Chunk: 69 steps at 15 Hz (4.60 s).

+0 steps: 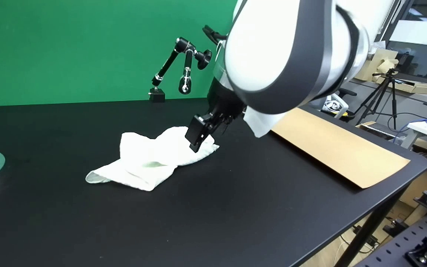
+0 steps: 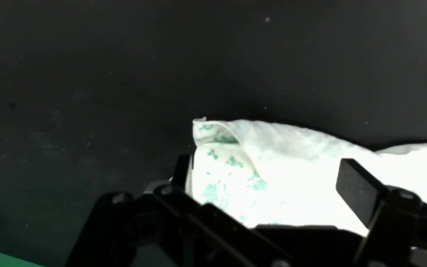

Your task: Put the towel on the rack.

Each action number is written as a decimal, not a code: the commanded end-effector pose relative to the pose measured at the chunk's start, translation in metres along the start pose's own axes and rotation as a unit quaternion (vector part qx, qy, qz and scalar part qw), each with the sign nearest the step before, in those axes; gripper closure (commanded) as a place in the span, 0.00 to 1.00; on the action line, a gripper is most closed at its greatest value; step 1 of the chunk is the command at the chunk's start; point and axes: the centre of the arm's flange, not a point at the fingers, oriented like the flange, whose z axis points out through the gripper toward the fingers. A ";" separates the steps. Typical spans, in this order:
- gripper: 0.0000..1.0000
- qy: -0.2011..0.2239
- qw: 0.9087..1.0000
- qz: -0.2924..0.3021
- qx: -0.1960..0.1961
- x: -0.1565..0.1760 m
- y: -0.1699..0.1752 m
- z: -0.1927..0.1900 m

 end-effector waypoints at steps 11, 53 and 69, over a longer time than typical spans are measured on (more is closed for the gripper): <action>0.81 0.010 0.999 0.036 -0.027 0.024 -0.024 0.038; 1.00 0.111 0.973 0.164 -0.116 0.226 0.107 -0.082; 1.00 0.039 0.954 0.263 -0.137 0.118 0.170 -0.105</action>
